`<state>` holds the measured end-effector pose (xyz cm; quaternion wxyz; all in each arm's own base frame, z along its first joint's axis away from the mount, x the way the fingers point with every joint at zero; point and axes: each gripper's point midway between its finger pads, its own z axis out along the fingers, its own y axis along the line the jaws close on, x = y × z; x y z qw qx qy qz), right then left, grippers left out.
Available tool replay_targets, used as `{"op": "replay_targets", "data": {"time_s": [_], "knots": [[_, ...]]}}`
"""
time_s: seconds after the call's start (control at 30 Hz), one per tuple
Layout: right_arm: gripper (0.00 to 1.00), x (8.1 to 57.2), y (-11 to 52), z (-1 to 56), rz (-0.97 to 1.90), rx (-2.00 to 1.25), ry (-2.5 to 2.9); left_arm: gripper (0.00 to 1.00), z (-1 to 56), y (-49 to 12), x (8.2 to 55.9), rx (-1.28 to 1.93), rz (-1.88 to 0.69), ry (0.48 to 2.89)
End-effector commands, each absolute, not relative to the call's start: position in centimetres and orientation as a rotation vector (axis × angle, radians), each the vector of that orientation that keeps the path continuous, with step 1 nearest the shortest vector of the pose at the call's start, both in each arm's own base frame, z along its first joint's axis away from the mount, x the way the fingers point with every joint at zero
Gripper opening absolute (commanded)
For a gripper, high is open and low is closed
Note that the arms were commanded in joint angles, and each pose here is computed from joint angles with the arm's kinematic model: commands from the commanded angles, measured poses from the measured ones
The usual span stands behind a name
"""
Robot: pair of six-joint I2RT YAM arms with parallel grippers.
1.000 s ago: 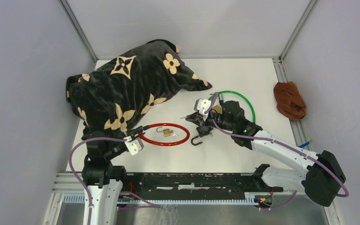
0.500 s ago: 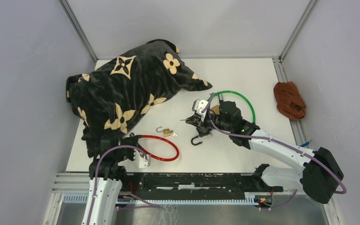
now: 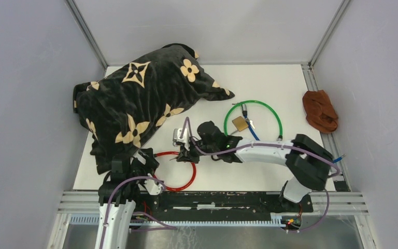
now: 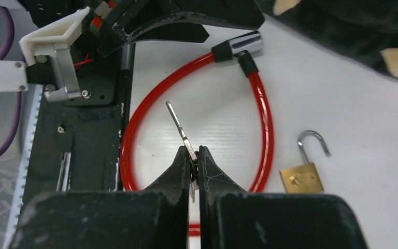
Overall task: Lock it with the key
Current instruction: Place the lock at the center of the board, then place the key at the center of the board.
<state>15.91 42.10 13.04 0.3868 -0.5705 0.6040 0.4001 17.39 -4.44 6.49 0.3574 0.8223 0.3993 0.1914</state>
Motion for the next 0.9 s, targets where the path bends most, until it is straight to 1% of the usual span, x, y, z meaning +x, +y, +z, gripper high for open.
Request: {"op": "replay_targets", "data": {"time_s": [0.0,0.1,0.23,0.33,0.43,0.6,0.77,0.87], "knots": [[0.0,14.0,45.8,11.7,1.184,-1.497,1.612,1.0,7.6,-4.7,16.1,2.26,0.534,0.865],[0.0,12.5,47.1,9.5,1.218,-1.57,1.673,1.0,7.7,-4.2,15.3,2.304,0.519,0.88],[0.0,12.2,47.8,7.3,1.242,-1.568,1.777,1.0,8.4,-3.3,15.0,2.326,0.548,0.928],[0.0,12.1,48.0,5.7,1.245,-1.573,1.857,1.0,10.2,-3.6,15.3,2.244,0.555,0.958],[0.0,12.1,47.8,4.4,1.239,-1.571,1.921,1.0,12.2,-4.8,15.2,2.133,0.497,0.978],[0.3,14.6,47.4,3.8,1.048,-1.526,1.998,1.0,14.8,-6.4,15.4,1.943,0.385,1.046],[0.46,19.2,46.6,6.6,0.877,-1.431,1.993,1.0,16.2,-7.2,15.9,1.817,0.299,1.114],[0.51,23.2,45.0,9.2,0.74,-1.291,1.994,1.0,18.2,-8.3,16.4,1.667,0.217,1.143]]}}
